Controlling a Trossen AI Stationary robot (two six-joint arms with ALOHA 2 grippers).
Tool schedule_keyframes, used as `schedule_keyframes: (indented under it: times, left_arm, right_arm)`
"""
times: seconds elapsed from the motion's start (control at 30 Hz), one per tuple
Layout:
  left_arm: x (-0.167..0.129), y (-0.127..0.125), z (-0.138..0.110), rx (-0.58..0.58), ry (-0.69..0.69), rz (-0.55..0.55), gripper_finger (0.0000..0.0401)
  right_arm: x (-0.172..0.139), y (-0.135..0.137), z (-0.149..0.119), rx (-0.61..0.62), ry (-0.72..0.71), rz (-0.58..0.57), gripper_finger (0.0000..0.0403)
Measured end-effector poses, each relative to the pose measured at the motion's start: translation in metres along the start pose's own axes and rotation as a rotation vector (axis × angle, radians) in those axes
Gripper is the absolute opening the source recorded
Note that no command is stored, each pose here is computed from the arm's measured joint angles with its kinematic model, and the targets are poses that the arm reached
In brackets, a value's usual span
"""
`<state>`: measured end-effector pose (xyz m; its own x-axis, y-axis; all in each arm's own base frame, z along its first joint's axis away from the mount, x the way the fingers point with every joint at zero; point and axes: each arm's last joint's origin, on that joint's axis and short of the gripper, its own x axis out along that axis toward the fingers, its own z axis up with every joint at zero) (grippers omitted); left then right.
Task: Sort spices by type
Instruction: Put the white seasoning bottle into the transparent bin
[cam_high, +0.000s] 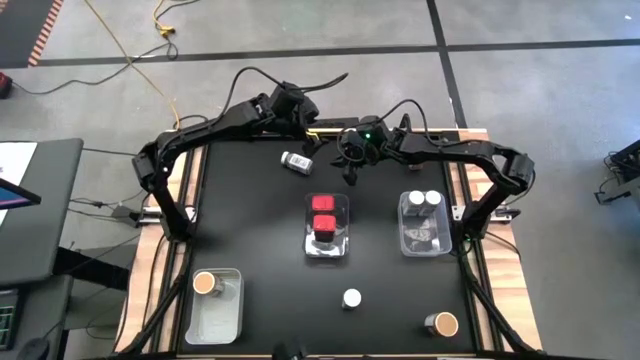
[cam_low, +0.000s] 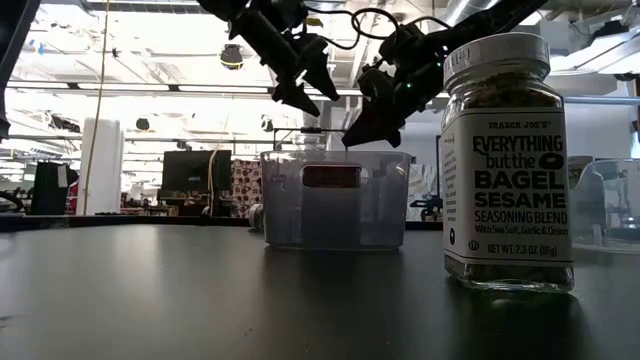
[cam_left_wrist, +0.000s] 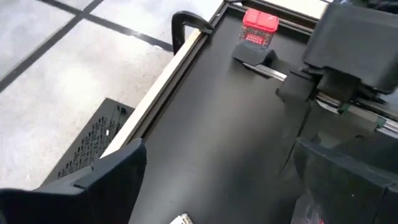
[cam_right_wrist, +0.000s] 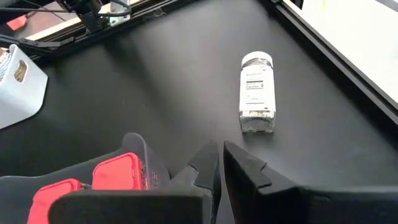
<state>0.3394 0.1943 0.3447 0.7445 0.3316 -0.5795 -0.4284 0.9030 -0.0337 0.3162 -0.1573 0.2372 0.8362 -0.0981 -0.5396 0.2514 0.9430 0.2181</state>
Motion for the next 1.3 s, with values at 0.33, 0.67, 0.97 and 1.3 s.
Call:
schedule_keyframes:
  times: [0.33,0.67,0.97,1.3]
  left_arm:
    - [0.001,0.004,-0.011,0.046,0.079,-0.118,0.0387]
    - [-0.011,0.012,-0.070,-0.073,-0.051,-0.076,0.0387]
    - [-0.040,0.009,-0.117,-0.124,-0.103,0.012,0.0387]
    - [-0.041,0.006,-0.125,-0.197,-0.078,0.007,0.0387]
  right_arm:
    - [0.000,0.001,0.001,0.026,-0.010,0.003,0.0054]
    - [0.000,0.001,0.004,0.010,-0.042,-0.007,0.0062]
    - [0.000,0.000,0.009,-0.034,-0.077,-0.094,0.0161]
    - [0.038,0.007,0.067,-0.103,-0.055,-0.166,0.0288]
